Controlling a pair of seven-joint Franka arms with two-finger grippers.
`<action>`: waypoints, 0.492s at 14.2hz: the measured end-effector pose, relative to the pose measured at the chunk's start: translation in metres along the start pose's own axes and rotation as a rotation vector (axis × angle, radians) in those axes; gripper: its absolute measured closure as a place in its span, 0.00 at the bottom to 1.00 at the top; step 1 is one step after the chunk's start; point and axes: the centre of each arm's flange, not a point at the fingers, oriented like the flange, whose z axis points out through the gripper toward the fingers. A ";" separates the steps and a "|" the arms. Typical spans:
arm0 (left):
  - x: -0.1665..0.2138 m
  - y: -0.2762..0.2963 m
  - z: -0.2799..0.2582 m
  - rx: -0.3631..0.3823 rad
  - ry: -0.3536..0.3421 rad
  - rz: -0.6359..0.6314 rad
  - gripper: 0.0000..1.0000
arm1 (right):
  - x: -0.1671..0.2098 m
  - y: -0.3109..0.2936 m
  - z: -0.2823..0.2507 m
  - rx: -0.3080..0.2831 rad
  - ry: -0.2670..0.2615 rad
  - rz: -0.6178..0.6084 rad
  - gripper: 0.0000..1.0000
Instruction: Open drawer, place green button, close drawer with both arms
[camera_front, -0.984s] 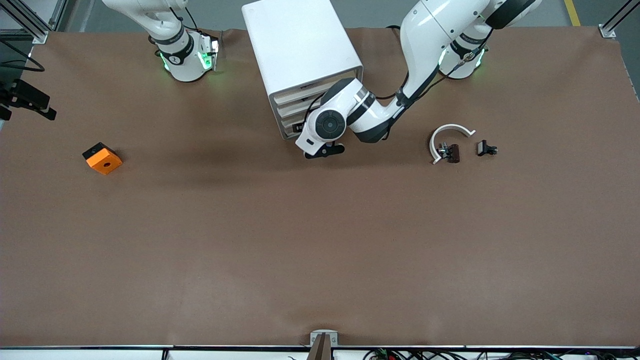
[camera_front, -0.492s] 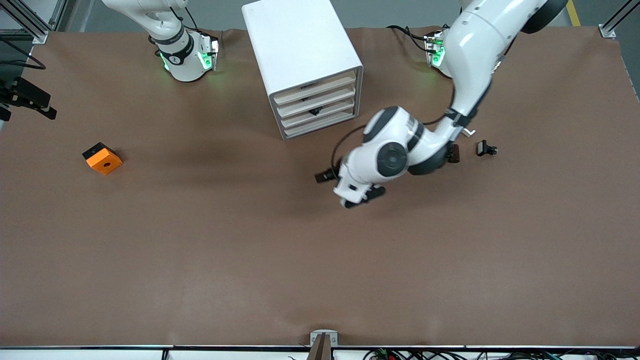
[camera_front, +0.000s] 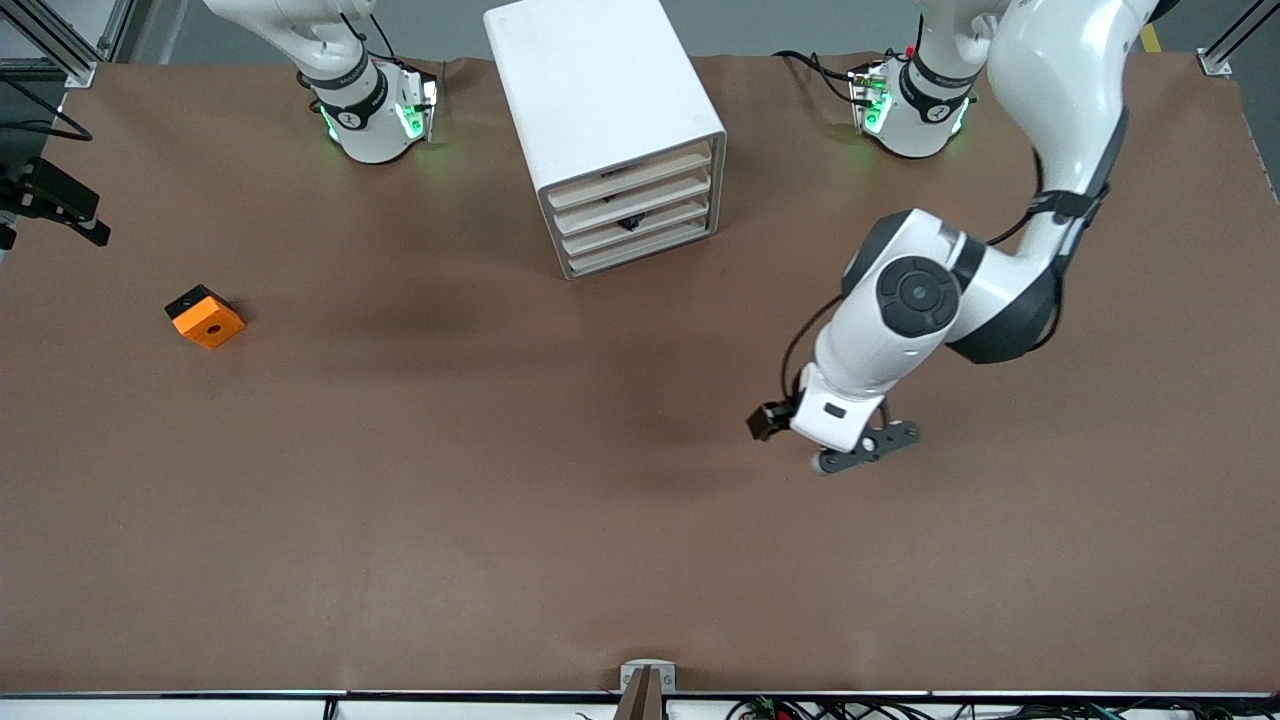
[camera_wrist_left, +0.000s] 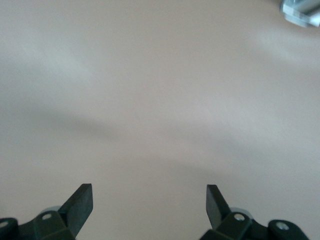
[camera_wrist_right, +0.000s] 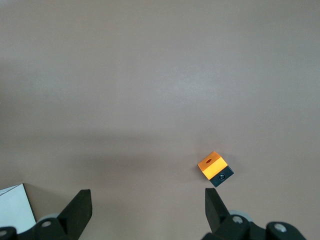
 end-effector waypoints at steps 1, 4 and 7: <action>0.014 -0.016 -0.012 0.013 0.026 0.019 0.00 | 0.000 0.000 0.000 -0.001 0.001 -0.003 0.00; 0.051 -0.071 -0.056 0.046 0.071 0.053 0.00 | 0.000 0.000 0.000 -0.002 0.001 -0.016 0.00; 0.066 -0.117 -0.116 0.112 0.073 -0.003 0.00 | 0.000 0.001 0.000 -0.002 0.001 -0.017 0.00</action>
